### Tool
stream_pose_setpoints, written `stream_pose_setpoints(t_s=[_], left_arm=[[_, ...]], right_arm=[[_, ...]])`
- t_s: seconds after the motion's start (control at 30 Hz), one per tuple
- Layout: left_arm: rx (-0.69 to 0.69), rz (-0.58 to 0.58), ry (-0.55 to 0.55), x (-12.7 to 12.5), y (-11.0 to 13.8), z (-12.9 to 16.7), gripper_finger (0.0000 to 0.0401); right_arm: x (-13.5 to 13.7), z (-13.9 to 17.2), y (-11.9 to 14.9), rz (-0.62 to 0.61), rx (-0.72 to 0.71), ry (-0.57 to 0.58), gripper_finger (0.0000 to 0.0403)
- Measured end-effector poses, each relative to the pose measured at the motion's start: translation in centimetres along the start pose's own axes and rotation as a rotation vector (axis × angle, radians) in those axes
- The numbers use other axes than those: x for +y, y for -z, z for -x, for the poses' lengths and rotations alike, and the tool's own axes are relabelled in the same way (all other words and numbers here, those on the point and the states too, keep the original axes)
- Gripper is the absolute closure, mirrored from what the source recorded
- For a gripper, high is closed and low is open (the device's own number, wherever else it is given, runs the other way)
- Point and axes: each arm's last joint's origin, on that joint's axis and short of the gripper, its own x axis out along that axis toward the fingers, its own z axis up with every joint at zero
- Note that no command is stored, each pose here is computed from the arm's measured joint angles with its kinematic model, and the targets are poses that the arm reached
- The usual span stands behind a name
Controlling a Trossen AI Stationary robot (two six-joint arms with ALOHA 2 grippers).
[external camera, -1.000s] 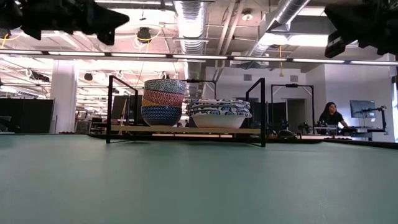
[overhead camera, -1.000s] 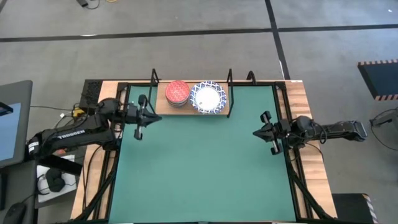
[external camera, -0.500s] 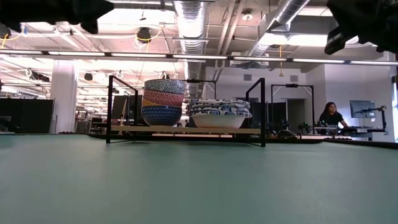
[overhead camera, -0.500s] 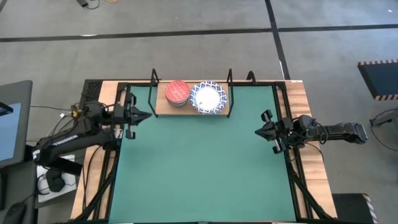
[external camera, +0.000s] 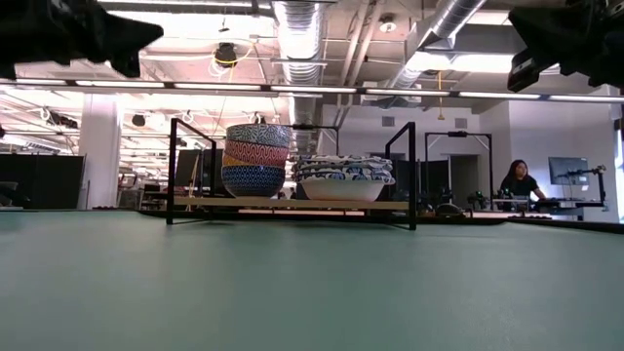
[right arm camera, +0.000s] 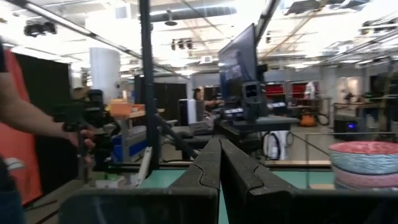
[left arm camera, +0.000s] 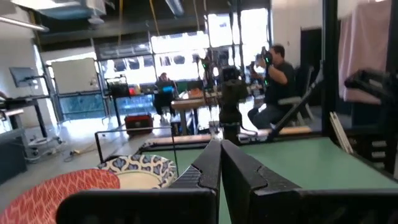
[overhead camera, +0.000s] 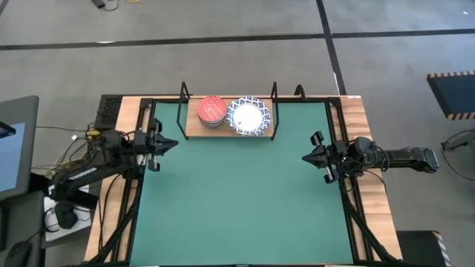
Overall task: Place and stack bowls onto a shelf
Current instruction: Return to Home Position
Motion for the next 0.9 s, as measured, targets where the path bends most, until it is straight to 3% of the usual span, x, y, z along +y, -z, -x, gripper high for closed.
stream_pose_setpoints(t_s=[0.17, 0.47, 0.63, 0.9], left_arm=[[-0.060, 0.025, -0.022, -0.2, 1.8, 0.6, 0.0401], [-0.002, 0.029, 0.017, -0.3, 2.5, 0.5, 0.0401], [-0.008, 0.094, 0.030, -0.3, 4.2, 0.5, 0.0401], [-0.036, 0.066, 0.018, -0.3, 3.9, 0.5, 0.0401]], right_arm=[[0.1, 0.0, 0.1, -0.036, 0.016, -0.046, 0.0377], [0.1, 0.5, 1.0, -0.078, 0.120, -0.044, 0.0377], [0.2, 1.0, 1.3, -0.062, 0.158, -0.041, 0.0376], [0.3, 1.4, 1.7, -0.056, 0.192, -0.038, 0.0376]])
